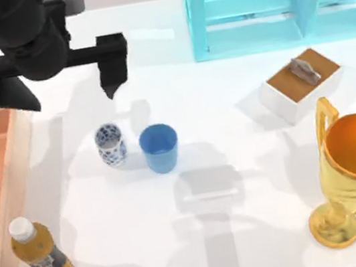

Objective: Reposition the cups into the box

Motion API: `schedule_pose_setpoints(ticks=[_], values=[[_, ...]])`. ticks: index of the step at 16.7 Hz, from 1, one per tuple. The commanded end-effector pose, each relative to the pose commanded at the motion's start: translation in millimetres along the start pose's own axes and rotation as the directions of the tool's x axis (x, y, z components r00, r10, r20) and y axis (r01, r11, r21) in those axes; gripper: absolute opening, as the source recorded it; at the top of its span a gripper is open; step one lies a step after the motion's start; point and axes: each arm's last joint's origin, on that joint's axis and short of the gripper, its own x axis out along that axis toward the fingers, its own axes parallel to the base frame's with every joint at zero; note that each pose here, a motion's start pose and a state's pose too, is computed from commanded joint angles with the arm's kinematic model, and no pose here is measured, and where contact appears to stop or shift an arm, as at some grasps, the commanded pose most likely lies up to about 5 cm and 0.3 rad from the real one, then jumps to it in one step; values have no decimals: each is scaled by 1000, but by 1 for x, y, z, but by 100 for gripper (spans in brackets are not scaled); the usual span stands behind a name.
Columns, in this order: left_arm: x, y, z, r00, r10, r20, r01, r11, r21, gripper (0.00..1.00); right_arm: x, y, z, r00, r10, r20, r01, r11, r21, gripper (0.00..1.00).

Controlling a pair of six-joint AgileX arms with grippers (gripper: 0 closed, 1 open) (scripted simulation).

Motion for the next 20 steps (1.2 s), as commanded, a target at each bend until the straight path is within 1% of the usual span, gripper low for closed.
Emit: schedule_pose_setpoints(ticks=[3,7,16,18,20], values=[[27,-21,29,994,38,-107,-41,999,-23,100,0,0,0,1000,0,0,0,1000,0,100],[55,-37,49,980,72,-183,-81,996,-41,100,0,0,0,1000,0,0,0,1000,0,100],[65,-38,52,977,79,-197,-90,995,-47,100,0,0,0,1000,0,0,0,1000,0,100],[81,-38,50,977,80,-200,-91,995,-44,100,0,0,0,1000,0,0,0,1000,0,100],[105,-37,47,978,78,-195,-89,995,-45,100,0,0,0,1000,0,0,0,1000,0,100]])
